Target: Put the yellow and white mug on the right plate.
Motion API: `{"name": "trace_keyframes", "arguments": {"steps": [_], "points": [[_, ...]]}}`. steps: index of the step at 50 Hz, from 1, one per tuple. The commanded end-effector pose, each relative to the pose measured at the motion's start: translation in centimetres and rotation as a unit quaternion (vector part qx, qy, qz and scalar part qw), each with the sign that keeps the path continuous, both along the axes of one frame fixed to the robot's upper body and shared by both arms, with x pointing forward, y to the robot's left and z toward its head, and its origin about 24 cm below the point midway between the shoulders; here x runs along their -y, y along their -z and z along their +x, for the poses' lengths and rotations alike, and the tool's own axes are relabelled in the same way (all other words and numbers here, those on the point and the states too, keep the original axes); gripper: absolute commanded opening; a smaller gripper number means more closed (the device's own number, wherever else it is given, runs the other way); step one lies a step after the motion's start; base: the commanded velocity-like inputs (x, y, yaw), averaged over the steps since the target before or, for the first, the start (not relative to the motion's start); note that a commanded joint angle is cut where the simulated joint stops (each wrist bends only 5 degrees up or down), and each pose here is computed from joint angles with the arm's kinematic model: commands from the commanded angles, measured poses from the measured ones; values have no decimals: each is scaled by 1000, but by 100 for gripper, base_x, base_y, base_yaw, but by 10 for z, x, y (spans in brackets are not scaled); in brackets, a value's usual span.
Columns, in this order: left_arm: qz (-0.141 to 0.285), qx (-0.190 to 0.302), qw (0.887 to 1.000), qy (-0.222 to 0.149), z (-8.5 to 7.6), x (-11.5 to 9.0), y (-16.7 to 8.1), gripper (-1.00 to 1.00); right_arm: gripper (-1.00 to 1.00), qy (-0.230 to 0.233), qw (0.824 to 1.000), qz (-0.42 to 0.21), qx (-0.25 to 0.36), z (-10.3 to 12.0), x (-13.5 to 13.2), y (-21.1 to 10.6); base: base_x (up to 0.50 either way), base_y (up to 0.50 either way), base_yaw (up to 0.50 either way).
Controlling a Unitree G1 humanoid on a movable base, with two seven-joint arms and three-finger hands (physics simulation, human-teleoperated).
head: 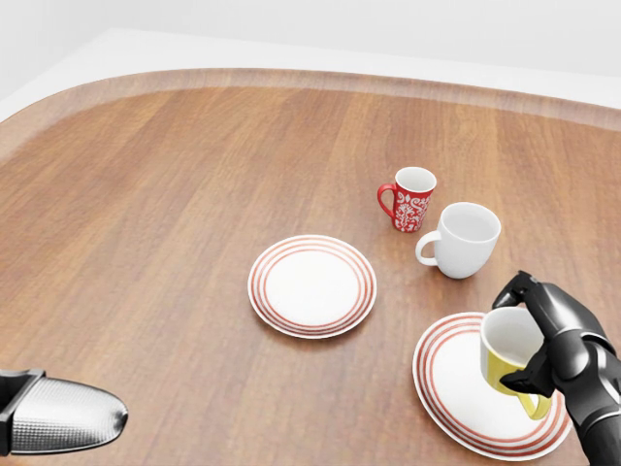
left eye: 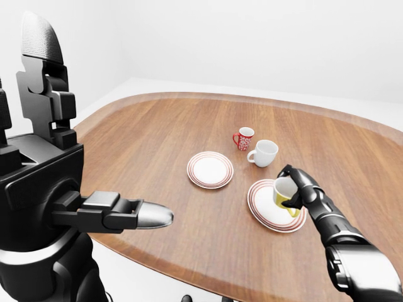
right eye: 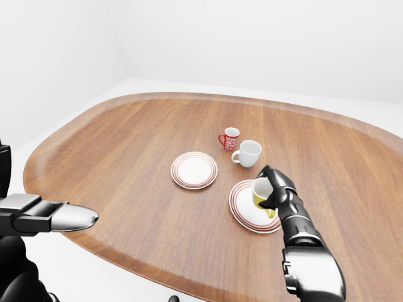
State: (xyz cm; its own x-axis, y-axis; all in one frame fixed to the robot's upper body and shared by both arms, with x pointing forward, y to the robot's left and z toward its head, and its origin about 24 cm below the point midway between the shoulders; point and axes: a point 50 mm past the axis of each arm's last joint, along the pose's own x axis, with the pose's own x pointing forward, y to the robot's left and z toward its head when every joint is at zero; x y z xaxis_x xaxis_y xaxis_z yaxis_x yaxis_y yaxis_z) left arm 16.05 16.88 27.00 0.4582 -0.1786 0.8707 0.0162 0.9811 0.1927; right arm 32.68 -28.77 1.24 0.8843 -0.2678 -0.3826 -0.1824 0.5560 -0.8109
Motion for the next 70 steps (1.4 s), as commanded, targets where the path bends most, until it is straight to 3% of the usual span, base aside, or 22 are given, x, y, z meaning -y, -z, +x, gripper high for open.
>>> {"name": "trace_keyframes", "arguments": {"steps": [1,33,70], "points": [[1,1,1000,0,0,0,0,100,-100,23,1000,-6,-3,-6,11,2,0,0,0],[5,-4,1000,0,0,2,1,100,-100,41,999,-6,-18,-14,16,11,0,0,0],[7,-2,1000,1,-1,3,1,100,-100,25,999,26,2,5,-6,2,0,0,0]]}}
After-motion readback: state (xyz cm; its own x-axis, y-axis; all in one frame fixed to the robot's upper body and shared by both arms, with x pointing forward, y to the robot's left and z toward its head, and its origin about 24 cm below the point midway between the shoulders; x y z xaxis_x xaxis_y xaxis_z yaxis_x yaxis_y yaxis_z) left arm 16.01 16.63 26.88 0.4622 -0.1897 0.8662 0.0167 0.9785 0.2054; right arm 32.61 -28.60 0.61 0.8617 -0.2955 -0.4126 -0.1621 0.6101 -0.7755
